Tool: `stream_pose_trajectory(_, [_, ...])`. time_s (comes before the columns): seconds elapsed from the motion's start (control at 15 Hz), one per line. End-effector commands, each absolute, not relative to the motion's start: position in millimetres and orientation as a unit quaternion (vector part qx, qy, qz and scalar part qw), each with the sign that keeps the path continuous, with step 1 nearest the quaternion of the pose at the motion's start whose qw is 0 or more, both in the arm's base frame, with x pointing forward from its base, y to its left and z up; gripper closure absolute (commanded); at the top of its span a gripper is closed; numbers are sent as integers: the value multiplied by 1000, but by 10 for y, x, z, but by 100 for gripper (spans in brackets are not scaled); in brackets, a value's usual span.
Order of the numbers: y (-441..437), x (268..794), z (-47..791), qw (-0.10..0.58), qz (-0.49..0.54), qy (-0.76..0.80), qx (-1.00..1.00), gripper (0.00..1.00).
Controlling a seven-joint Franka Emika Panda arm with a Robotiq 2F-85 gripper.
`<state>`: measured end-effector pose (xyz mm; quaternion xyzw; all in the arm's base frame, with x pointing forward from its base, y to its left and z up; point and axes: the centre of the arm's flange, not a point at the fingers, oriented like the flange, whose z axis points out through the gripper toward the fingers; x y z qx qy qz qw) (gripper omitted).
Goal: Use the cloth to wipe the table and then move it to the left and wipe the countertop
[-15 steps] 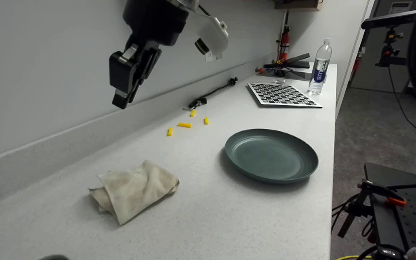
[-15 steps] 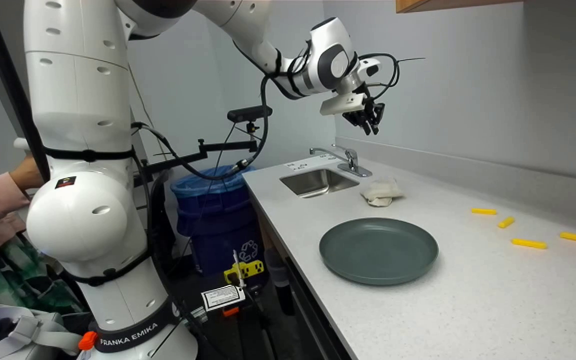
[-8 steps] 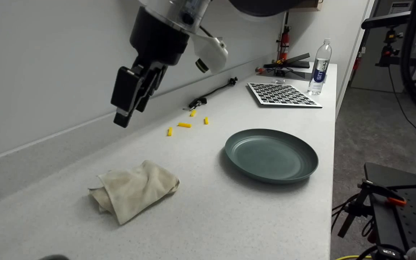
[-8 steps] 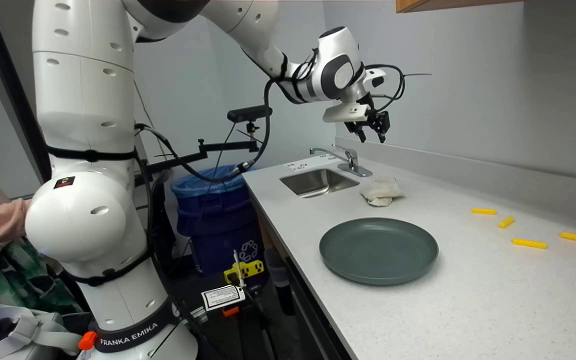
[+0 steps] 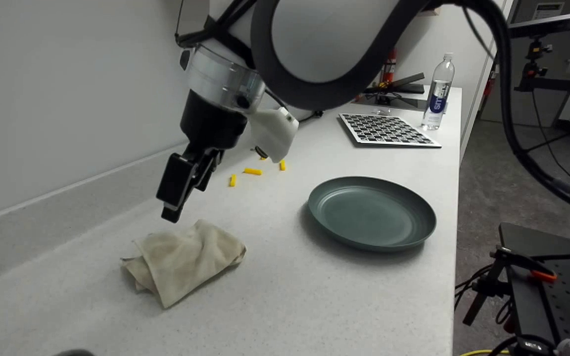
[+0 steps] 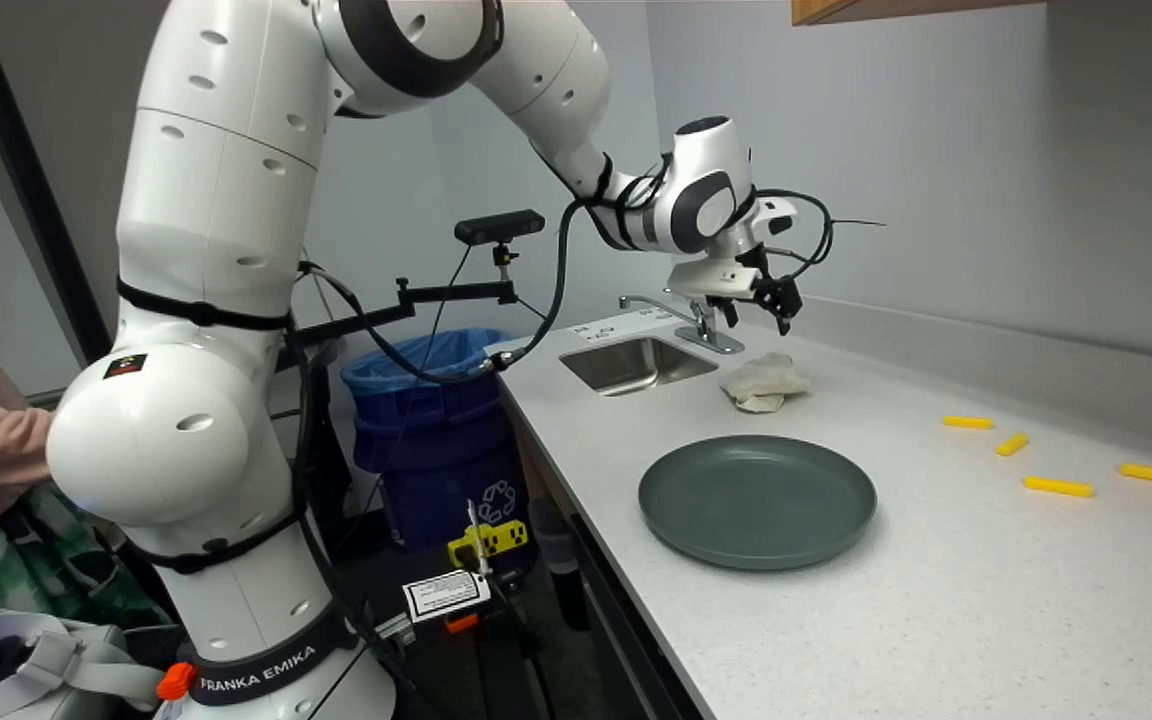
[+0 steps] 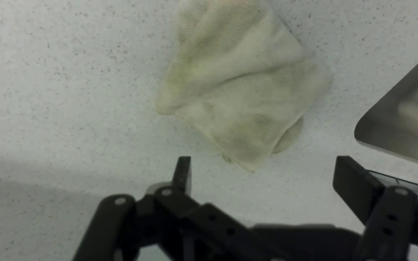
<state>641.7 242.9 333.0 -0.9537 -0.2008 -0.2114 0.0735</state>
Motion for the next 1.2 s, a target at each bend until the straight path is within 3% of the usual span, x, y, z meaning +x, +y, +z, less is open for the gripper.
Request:
stream_pose_trajectory(0.0, [2562,6685,3086,83,-204,-212,-952,0])
stream_pose_trajectory(1.13, [2501,6698,2276,89,-145,-188,-967,0])
